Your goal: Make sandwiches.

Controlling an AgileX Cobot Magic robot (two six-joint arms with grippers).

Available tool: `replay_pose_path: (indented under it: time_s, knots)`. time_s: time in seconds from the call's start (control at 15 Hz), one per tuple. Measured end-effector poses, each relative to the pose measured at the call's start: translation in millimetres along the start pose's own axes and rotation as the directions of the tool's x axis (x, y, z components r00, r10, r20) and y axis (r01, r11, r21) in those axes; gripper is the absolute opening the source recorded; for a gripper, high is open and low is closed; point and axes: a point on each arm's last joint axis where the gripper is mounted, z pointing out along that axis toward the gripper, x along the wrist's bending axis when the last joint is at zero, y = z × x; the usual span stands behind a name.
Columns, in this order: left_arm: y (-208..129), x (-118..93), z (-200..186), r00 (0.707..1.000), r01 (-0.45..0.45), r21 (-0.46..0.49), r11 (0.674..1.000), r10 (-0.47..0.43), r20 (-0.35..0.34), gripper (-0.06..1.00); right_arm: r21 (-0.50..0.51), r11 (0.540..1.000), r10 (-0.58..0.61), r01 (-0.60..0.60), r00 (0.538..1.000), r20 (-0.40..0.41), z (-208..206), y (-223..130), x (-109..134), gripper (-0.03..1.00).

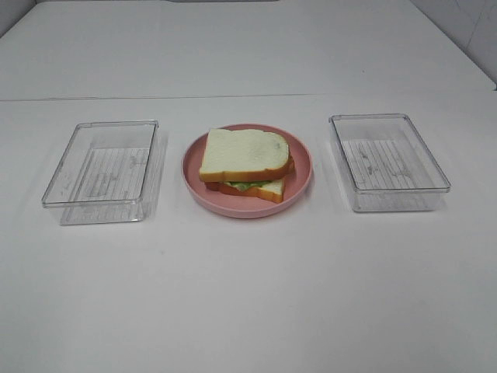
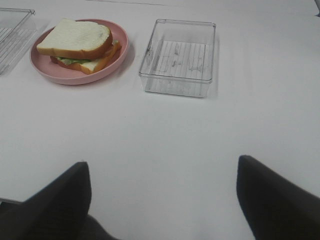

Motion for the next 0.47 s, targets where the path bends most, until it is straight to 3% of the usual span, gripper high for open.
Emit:
replay_pose_path:
  time_s: [0.47]
  knots:
    - [0.0, 0.0, 0.0, 1.0, 0.0, 0.0, 1.0, 0.0, 0.0, 0.89, 0.0, 1.0, 0.0, 0.0, 1.0, 0.0, 0.0, 0.0, 0.0, 0.76]
